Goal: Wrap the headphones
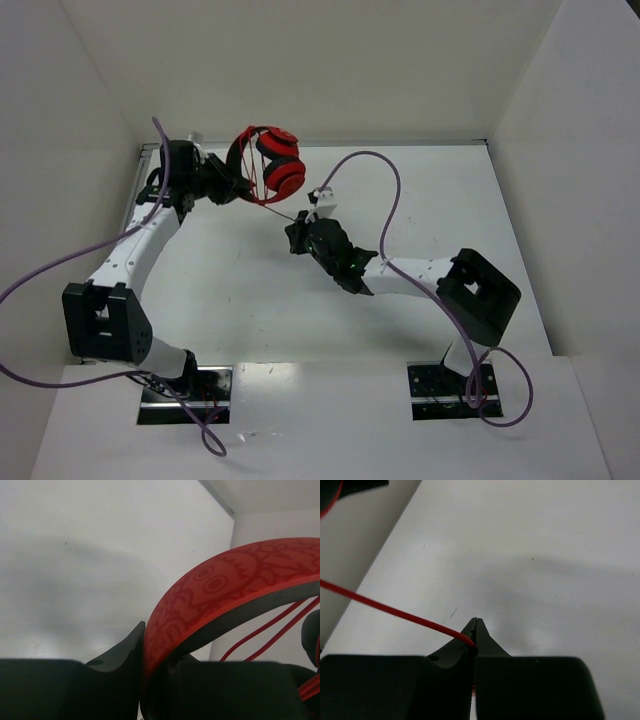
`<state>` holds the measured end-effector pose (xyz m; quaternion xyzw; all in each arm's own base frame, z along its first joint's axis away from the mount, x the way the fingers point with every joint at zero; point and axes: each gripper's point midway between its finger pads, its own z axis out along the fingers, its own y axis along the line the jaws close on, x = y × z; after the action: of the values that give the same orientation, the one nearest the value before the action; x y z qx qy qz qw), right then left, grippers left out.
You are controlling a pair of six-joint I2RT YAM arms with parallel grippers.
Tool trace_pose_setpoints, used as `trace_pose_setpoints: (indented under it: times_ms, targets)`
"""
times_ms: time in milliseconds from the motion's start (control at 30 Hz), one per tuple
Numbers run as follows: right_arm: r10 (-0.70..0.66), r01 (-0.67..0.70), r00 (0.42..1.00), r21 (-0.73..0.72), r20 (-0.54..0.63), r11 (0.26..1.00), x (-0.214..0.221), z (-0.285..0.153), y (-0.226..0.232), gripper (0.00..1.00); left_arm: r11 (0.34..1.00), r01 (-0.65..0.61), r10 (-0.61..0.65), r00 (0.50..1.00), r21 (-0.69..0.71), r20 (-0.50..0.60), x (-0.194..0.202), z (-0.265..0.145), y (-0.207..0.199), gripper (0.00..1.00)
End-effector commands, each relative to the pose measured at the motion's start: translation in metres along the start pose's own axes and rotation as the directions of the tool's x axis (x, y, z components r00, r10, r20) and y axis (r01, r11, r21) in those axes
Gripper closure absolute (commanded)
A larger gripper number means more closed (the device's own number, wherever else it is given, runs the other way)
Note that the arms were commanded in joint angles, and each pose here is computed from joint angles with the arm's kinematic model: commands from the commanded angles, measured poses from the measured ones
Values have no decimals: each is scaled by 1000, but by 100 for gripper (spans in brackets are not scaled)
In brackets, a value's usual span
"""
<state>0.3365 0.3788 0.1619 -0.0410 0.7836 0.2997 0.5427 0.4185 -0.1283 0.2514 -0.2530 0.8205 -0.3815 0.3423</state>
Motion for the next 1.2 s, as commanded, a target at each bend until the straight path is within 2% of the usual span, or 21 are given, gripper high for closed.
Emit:
trace_pose_setpoints:
  times_ms: [0,167,267,467,600,667,867,933,1100,1167]
  targets:
    - [-26,17,996,105,84,994,-15,-2,-39,99,987,-78,76,997,139,19,5,-29,-24,100]
    - [-69,63,992,59,102,996,-16,-1,-41,96,988,-34,60,983,152,-174,63,-23,18,100]
    - [-84,80,993,43,81,996,-7,3,-41,93,986,-47,82,972,158,-222,78,-23,30,100]
    - [-64,62,996,26,64,998,2,8,-38,91,993,-23,51,968,114,-246,87,-25,41,100]
    - [-64,64,997,3,52,998,7,14,-33,90,991,4,32,961,132,-274,93,-26,41,100]
    - [-41,41,998,2,51,999,8,17,-32,84,993,-6,40,956,117,-289,97,-27,46,100]
    - [2,-1,1000,33,-7,999,32,25,-40,81,997,-78,81,954,24,-289,108,-24,82,100]
    - [4,-3,1000,48,-30,999,41,34,-42,82,996,-86,77,952,-18,-295,113,-20,98,100]
    - [11,-7,997,53,-82,999,51,48,-50,98,979,-150,111,960,-137,-257,107,-16,128,100]
    - [28,-24,996,57,-82,998,52,51,-55,99,965,-193,148,959,-176,-241,101,-14,137,100]
